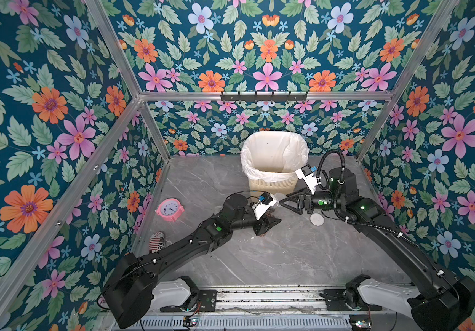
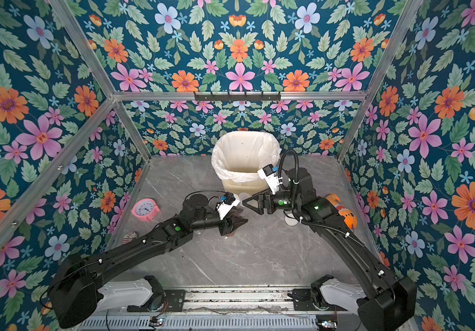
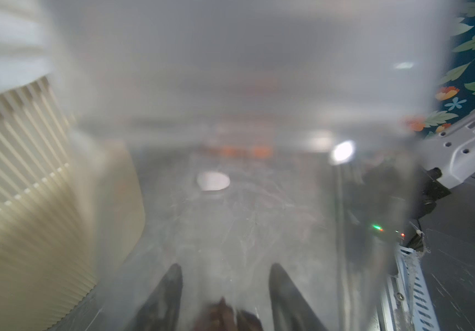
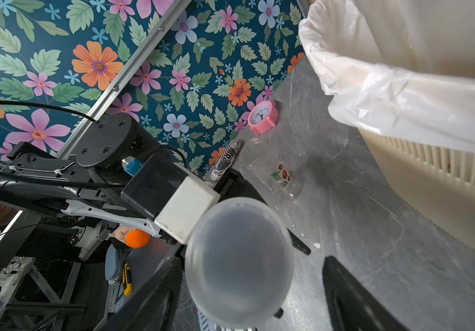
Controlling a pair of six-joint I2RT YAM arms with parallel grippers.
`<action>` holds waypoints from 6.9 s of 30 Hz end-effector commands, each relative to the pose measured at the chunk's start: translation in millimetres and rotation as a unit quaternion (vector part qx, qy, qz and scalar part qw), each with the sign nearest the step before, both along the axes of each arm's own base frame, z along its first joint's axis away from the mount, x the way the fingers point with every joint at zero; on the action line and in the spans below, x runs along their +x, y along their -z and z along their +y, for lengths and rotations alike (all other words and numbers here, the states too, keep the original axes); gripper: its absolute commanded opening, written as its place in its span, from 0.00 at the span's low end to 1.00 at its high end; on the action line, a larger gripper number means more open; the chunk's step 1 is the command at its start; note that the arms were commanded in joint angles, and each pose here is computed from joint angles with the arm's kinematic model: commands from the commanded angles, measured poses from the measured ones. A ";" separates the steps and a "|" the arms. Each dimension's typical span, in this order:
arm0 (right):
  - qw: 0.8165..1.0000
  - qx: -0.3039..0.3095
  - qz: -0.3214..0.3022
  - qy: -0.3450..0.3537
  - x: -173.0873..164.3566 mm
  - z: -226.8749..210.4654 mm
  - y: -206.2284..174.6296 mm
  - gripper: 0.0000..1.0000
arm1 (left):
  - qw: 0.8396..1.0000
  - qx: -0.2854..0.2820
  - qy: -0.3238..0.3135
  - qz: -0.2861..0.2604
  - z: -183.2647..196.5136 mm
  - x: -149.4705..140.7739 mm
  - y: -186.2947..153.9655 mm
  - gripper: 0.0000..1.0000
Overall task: Empty the moldy dried flower tea in the jars
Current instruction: Unscrew the lid from the jar.
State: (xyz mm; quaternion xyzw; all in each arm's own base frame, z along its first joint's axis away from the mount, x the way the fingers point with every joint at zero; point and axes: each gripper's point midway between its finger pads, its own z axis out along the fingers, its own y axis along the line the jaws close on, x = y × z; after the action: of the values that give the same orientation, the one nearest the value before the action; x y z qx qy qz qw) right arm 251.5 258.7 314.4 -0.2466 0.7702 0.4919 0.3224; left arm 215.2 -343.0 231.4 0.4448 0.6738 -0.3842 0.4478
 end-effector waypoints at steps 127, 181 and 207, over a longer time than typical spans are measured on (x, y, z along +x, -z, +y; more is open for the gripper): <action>0.997 0.002 0.023 -0.070 -7.9 9.5 6.4 0.46 | 0.998 0.038 0.038 -0.033 0.1 -8.6 -6.5 0.20; 0.991 -0.005 -0.005 -0.131 -28.5 9.9 -1.0 0.45 | 0.995 0.054 0.084 0.007 -2.0 -26.7 -4.2 0.21; 0.979 0.052 -0.125 -0.155 -60.6 -6.3 -36.7 0.85 | 0.984 0.024 0.175 0.003 -2.1 -60.5 -37.3 0.22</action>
State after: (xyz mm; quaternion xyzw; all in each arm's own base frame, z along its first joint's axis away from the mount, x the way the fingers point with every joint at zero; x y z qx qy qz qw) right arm 171.8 249.5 341.3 -0.4405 0.6298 0.5479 0.3304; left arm 128.7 -342.2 277.1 0.5713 0.5719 -0.4997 0.3114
